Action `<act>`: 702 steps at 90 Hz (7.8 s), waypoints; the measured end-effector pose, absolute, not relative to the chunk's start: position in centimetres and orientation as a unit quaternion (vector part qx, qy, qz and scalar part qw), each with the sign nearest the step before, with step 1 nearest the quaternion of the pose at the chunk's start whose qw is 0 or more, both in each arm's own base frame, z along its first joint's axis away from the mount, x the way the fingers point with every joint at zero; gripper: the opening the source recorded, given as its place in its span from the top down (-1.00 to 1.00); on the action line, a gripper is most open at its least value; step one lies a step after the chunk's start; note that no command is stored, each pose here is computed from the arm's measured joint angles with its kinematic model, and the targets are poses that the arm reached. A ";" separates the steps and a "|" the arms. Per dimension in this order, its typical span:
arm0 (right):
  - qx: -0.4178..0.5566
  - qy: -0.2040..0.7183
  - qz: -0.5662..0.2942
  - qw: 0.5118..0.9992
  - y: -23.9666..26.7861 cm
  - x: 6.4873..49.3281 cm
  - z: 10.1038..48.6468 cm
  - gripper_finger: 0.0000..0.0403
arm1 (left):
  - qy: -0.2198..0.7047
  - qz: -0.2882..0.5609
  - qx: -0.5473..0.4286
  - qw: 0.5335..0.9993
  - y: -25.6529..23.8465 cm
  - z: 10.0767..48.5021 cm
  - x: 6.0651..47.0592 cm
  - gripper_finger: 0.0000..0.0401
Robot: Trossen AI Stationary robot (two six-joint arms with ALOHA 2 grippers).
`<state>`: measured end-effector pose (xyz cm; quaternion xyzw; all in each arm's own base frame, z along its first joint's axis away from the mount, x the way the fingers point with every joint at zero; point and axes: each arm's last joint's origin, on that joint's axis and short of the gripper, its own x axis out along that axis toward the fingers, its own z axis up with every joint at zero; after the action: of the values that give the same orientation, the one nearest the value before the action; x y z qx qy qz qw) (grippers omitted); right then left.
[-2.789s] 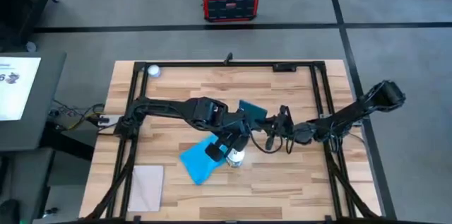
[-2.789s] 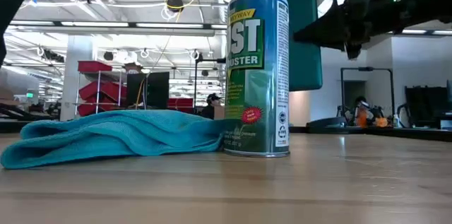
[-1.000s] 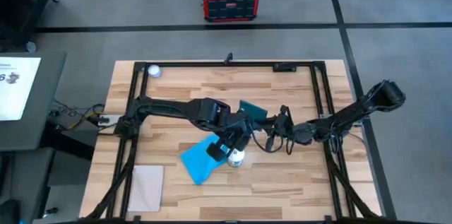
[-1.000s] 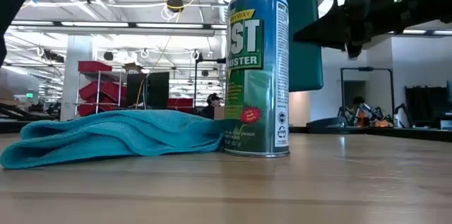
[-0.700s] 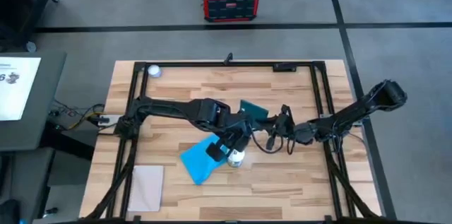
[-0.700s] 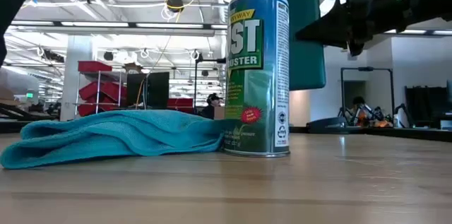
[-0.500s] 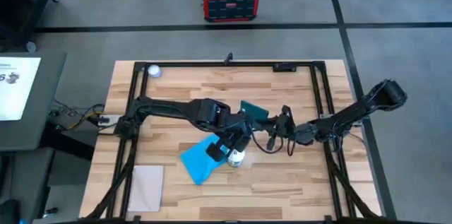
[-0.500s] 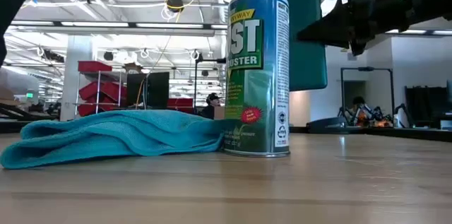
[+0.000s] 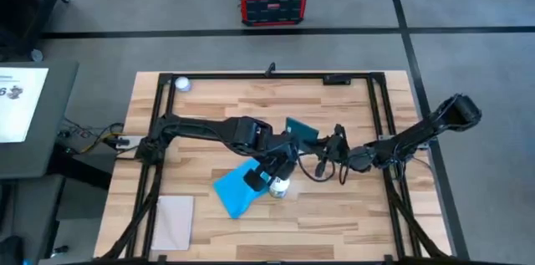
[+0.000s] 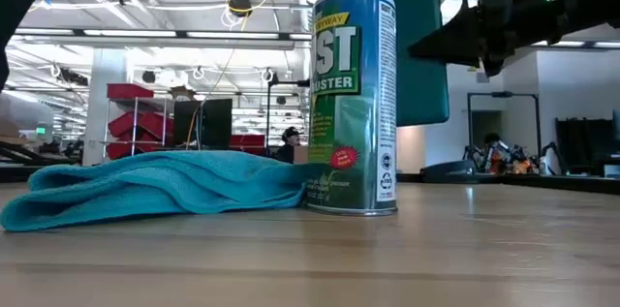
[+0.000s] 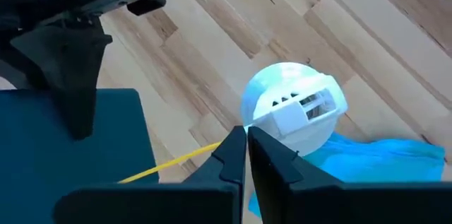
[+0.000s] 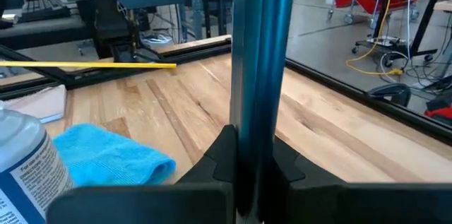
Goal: Apply microfiber cloth
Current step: Spray the back of the blue tablet with the spray bottle, then wipe the back of the blue tablet with the blue microfiber cloth
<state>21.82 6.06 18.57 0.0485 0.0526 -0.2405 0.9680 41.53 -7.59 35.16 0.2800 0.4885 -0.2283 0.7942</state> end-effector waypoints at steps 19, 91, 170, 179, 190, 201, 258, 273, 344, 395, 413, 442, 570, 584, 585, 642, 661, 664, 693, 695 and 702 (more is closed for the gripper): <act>0.049 0.053 -0.238 0.969 6.2 21.8 18.6 0.96 | 0.500 -0.231 0.273 0.789 -7.4 34.2 41.6 1.00; 0.047 0.060 -0.250 0.965 6.1 21.7 18.3 0.96 | 0.507 -0.230 0.265 0.787 -7.4 33.9 41.7 1.00; 0.048 0.035 -0.273 0.960 6.8 20.9 19.3 0.96 | 0.475 -0.198 0.283 0.809 -7.3 35.6 42.0 1.00; 0.047 0.036 -0.272 0.961 6.9 20.8 19.3 0.96 | 0.449 -0.168 0.299 0.825 -7.2 37.3 41.7 1.00; 0.043 0.040 -0.268 0.961 7.0 20.8 19.2 0.96 | 0.443 -0.115 0.336 0.823 -7.1 39.2 40.2 1.00; 0.041 0.043 -0.266 0.962 7.1 20.8 19.2 0.96 | 0.450 -0.069 0.313 0.833 -6.9 41.0 38.1 1.00; 0.040 0.041 -0.240 0.969 8.3 20.3 19.3 0.96 | 0.669 -0.007 0.187 0.719 -6.1 32.8 34.7 0.67; 0.039 0.042 -0.235 0.970 8.4 20.3 19.3 0.96 | 0.620 0.008 0.135 0.773 -5.2 32.5 31.8 0.62; 0.036 0.037 -0.246 0.968 8.0 20.5 19.4 0.96 | 0.526 -0.055 -0.063 0.846 -8.4 18.4 28.8 0.21; 0.031 0.039 -0.236 0.970 8.3 20.3 19.4 0.96 | 0.562 -0.019 0.015 0.827 -8.7 10.0 32.1 0.15; 0.030 0.039 -0.236 0.970 8.4 20.3 19.4 0.96 | 0.542 0.005 0.006 0.840 -8.7 9.5 32.6 0.84; 0.030 0.041 -0.237 0.970 8.3 20.3 19.4 0.96 | 0.585 0.060 0.097 0.803 -8.1 11.9 30.2 0.99; -0.017 -0.036 -0.206 0.978 6.0 25.9 30.1 0.96 | 0.135 0.122 0.077 0.980 -7.4 33.5 26.2 1.00; -0.035 -0.044 -0.177 0.983 6.6 27.2 31.2 0.96 | 0.149 0.133 0.086 0.976 -6.9 32.4 27.6 1.00; -0.035 -0.045 -0.171 0.984 6.7 27.2 31.3 0.96 | 0.149 0.134 0.088 0.976 -6.9 32.4 27.6 1.00; -0.024 -0.020 -0.148 0.989 7.7 29.0 30.0 0.96 | 0.079 0.141 0.120 0.979 -4.9 38.0 25.9 1.00; -0.020 -0.006 -0.147 0.989 7.7 29.1 29.6 0.96 | 0.096 0.145 0.096 0.980 -4.9 36.9 26.0 1.00; -0.021 -0.004 -0.147 0.989 7.7 29.0 29.5 0.96 | 0.101 0.147 0.088 0.980 -5.0 36.4 26.2 1.00; -0.025 -0.003 -0.152 0.988 7.5 29.1 29.5 0.96 | 0.118 0.132 0.033 0.984 -6.3 31.2 28.2 1.00; -0.025 -0.002 -0.152 0.988 7.5 29.1 29.5 0.96 | 0.118 0.134 0.035 0.983 -6.3 31.1 28.2 1.00; -0.026 -0.002 -0.154 0.988 7.4 29.1 29.5 0.96 | 0.113 0.142 0.047 0.982 -6.0 31.3 28.3 1.00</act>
<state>29.12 7.44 29.49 -0.0256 -0.0020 -0.1539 0.9878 28.35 -6.00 31.30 0.0471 0.1128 0.1417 0.9823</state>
